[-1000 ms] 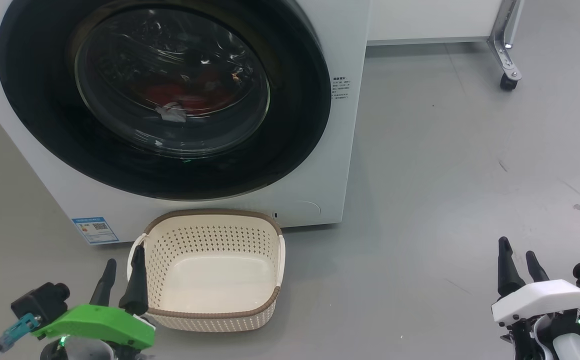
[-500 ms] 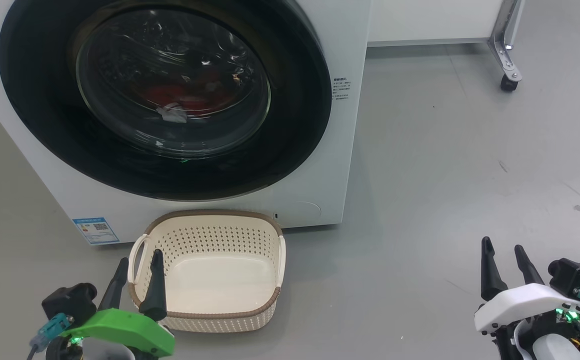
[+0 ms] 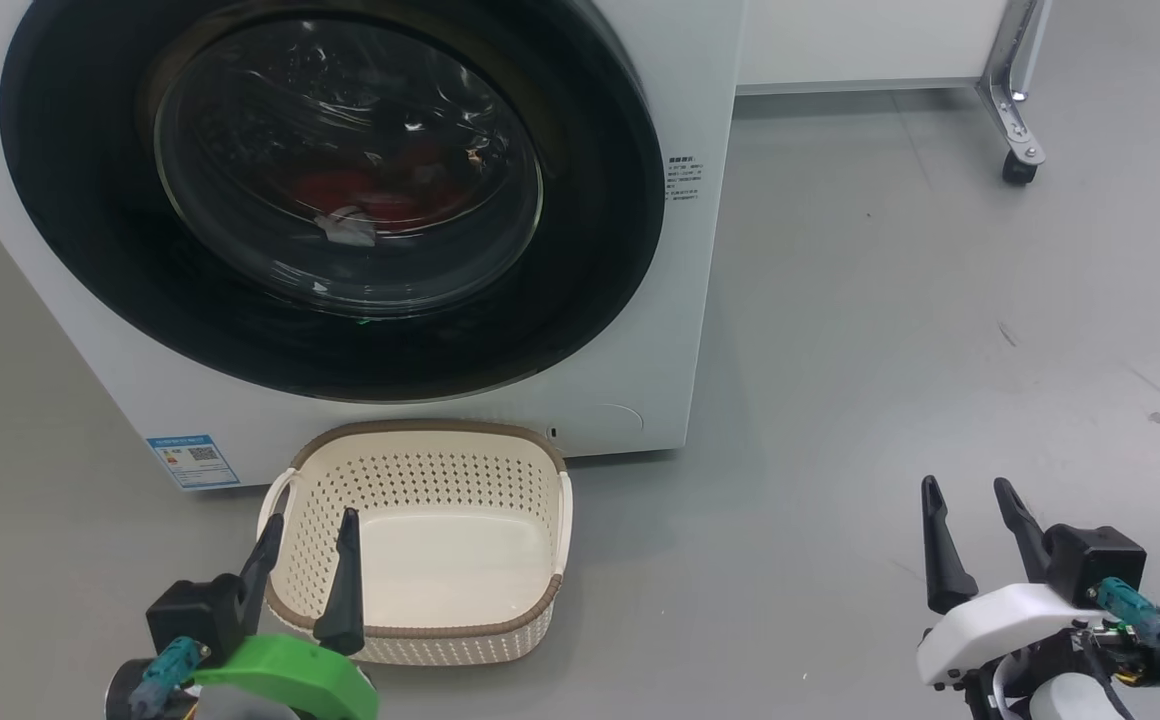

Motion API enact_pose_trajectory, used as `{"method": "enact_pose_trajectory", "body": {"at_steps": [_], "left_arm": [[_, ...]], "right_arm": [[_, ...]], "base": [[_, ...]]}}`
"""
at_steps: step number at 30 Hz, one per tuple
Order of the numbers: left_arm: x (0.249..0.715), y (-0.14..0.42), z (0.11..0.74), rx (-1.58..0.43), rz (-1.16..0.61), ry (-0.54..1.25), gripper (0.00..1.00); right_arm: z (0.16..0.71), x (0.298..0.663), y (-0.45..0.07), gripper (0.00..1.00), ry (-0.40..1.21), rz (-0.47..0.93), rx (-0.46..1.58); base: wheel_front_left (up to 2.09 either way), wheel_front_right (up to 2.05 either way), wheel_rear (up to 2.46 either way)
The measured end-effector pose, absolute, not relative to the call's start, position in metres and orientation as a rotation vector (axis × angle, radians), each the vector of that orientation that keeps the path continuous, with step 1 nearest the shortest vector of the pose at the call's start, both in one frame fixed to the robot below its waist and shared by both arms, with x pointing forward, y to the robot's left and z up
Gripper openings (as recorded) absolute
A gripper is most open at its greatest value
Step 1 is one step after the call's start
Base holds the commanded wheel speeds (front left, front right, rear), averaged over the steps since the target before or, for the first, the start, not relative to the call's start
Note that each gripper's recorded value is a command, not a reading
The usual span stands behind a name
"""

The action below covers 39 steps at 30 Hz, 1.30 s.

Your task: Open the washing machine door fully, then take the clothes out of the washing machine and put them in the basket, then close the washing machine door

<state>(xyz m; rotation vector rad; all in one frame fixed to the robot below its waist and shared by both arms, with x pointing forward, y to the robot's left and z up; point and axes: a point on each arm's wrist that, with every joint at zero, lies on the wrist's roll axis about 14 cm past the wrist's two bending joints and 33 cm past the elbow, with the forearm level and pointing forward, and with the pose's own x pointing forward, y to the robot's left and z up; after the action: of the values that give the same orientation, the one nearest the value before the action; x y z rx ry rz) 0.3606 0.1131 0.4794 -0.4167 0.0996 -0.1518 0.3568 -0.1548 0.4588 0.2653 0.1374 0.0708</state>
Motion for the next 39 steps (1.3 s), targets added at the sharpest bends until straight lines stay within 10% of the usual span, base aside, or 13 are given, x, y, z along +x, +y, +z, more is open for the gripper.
{"method": "enact_pose_trajectory", "body": {"at_steps": [39], "left_arm": [[0.36,0.119,0.471,-0.287,-0.104,0.082,1.0]], "right_arm": [[0.459,0.358,-0.149,1.0,0.095,0.077,0.113]], "base": [[0.0,0.0,0.0]]}}
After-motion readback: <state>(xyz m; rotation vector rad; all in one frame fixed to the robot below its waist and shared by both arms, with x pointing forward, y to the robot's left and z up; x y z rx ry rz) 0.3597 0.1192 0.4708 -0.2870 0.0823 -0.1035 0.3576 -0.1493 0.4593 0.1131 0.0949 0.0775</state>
